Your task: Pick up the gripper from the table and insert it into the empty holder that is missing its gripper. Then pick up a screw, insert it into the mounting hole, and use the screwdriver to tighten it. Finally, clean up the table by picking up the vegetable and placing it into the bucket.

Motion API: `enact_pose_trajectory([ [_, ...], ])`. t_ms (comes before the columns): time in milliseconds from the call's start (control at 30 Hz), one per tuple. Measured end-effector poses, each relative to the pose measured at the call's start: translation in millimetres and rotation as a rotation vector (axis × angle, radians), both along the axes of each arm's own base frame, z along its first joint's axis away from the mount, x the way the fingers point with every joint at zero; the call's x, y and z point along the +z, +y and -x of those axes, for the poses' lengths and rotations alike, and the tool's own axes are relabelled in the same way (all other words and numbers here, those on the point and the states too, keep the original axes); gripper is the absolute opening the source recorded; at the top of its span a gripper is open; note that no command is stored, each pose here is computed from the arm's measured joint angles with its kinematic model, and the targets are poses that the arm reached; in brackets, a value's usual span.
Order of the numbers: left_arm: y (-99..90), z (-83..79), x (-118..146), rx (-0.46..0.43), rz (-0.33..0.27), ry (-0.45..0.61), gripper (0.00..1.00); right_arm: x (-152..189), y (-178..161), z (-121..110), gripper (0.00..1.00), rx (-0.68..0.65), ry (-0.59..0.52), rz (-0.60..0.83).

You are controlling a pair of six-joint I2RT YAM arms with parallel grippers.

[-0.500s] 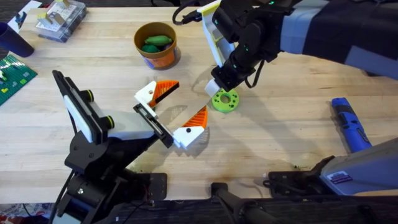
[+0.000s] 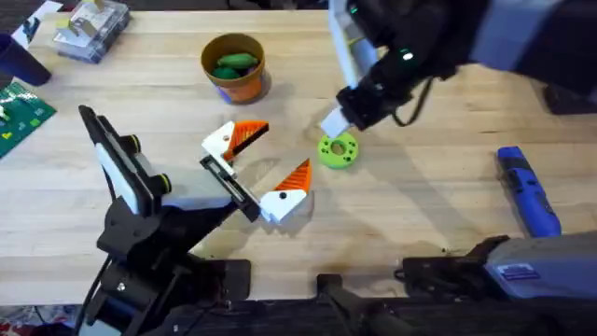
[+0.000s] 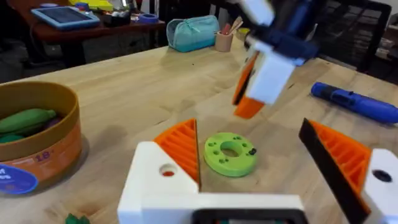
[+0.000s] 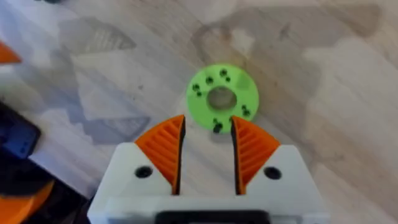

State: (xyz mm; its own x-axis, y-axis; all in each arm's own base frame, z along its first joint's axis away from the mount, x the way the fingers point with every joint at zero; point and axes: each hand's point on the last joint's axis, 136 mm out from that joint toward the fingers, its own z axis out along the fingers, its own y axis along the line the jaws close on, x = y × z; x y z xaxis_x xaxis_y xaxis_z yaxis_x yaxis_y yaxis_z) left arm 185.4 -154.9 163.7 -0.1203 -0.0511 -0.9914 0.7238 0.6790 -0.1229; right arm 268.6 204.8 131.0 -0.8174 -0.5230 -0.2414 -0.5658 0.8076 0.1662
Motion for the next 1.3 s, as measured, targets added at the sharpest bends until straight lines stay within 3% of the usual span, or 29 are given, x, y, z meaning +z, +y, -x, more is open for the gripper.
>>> enact_pose_trajectory([
  [333, 0.0, 0.0, 0, 0.000, 0.000, 0.000, 0.988, 63, -36, 29, 0.436, -0.070, -0.091, -0.058],
  [467, 0.0, 0.0, 0, 0.000, 0.000, 0.000, 0.988, 70, -48, 38, 0.436, -0.109, -0.135, -0.086],
  [767, 0.0, 0.0, 0, 0.000, 0.000, 0.000, 0.988, 40, -52, 49, 0.436, -0.170, -0.087, -0.090],
  [900, 0.0, 0.0, 0, 0.000, 0.000, 0.000, 0.988, 29, -48, 44, 0.436, -0.167, -0.081, -0.089],
  [1067, 0.0, 0.0, 0, 0.000, 0.000, 0.000, 0.988, 14, -33, 40, 0.436, -0.108, -0.067, -0.072],
  [1300, 0.0, 0.0, 0, 0.000, 0.000, 0.000, 0.988, -15, -21, 41, 0.436, -0.020, -0.066, 0.060],
])
